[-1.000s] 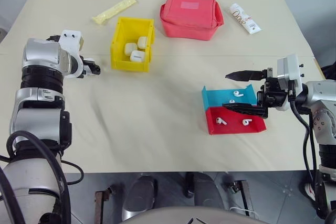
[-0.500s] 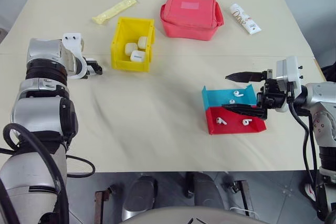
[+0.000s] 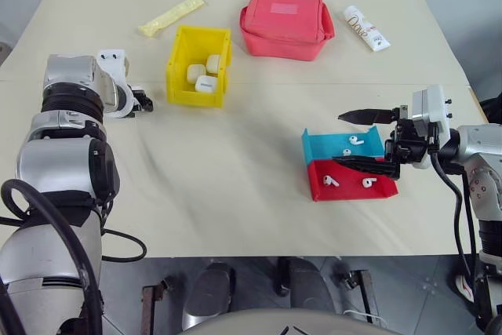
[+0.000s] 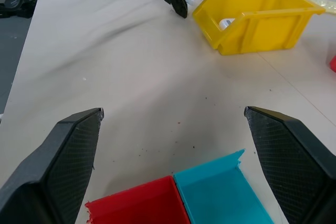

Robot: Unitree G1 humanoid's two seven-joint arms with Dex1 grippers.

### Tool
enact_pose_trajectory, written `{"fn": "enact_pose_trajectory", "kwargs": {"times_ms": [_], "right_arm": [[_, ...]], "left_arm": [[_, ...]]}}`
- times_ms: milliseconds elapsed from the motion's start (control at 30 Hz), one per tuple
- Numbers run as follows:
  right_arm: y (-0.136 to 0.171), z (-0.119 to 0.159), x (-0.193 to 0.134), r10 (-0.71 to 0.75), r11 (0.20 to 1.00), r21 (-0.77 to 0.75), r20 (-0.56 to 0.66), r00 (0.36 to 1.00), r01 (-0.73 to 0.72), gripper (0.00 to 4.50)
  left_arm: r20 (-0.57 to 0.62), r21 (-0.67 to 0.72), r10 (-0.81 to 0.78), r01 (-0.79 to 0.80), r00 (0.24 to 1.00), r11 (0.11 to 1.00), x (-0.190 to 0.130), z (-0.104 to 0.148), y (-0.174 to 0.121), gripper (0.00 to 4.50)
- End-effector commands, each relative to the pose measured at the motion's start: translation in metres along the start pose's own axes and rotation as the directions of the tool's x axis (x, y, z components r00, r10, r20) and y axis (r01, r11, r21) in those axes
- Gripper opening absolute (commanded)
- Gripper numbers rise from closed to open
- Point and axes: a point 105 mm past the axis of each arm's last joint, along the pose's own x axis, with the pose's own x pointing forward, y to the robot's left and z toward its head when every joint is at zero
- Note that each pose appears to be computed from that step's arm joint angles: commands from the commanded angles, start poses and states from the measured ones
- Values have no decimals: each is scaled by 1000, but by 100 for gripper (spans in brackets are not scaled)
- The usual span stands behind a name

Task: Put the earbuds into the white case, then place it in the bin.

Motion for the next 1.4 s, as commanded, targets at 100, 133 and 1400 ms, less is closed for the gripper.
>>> {"fn": "enact_pose_trajectory", "kwargs": {"times_ms": [100, 133, 1400], "right_arm": [[-4, 14, -5, -18, 998, -59, 7, 1000, 19, 450], [-4, 14, -6, -19, 998, -60, 7, 1000, 19, 450], [41, -41, -46, -236, 970, -41, -372, 898, 238, 450]], "left_arm": [[-25, -7, 36, -36, 999, 999, -2, -3, 7, 274], [-24, -9, 38, -38, 999, 999, -3, -2, 8, 274], [48, 942, -936, 326, -350, -73, -159, -38, -186, 274]]}}
